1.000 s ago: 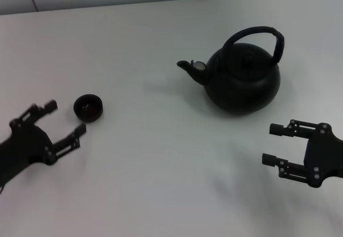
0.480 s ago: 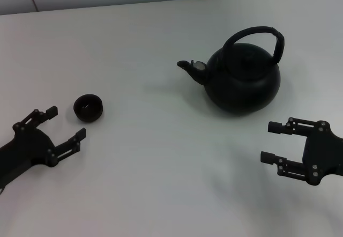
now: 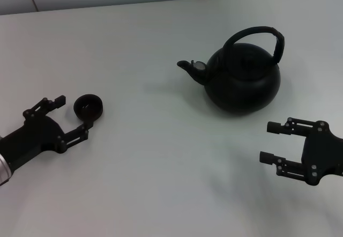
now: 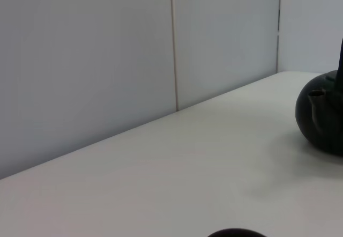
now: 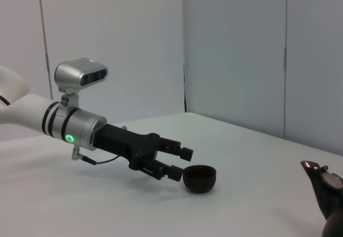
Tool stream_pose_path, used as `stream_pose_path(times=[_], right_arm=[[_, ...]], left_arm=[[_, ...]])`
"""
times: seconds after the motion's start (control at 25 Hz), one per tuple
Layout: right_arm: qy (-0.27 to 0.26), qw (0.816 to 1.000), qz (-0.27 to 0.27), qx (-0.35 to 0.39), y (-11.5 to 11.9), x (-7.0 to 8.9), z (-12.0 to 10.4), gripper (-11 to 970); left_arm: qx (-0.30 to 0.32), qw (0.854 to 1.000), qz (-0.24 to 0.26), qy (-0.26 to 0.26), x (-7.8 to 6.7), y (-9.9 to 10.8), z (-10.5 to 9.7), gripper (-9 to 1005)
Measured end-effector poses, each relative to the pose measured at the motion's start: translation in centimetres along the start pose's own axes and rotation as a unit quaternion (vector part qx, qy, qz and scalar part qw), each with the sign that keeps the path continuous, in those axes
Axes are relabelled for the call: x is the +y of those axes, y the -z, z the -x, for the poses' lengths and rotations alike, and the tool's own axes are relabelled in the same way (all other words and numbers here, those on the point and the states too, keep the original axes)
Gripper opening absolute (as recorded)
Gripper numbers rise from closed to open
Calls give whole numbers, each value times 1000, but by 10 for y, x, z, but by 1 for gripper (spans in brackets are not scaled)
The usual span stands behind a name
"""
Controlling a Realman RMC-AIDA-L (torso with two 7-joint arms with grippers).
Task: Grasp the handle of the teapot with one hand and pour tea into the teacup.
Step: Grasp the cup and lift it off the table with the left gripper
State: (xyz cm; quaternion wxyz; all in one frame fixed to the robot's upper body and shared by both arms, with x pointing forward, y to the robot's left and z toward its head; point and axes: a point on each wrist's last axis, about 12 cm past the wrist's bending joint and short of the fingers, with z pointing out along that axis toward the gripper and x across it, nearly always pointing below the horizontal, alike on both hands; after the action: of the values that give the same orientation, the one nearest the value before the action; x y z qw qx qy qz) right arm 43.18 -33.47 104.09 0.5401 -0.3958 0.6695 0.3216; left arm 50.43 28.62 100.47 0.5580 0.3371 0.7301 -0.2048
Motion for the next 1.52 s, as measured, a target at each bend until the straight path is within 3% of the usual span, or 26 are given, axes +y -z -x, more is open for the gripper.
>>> stream_pose_path(times=[0.68,1.28,1.52], right_arm=[[2,1000,-6,-7,0,-1,2,626],[2,1000,-8,-7,1,-2,2,626],[1,1000,-8,-7,1,-2,2,627]], left_arm=[[26,1000,-10,-12,2,-28,8,860],[34,999,-9,-15,3,-30,8,860],[31,999,-9,-14,3,-30,9,694]])
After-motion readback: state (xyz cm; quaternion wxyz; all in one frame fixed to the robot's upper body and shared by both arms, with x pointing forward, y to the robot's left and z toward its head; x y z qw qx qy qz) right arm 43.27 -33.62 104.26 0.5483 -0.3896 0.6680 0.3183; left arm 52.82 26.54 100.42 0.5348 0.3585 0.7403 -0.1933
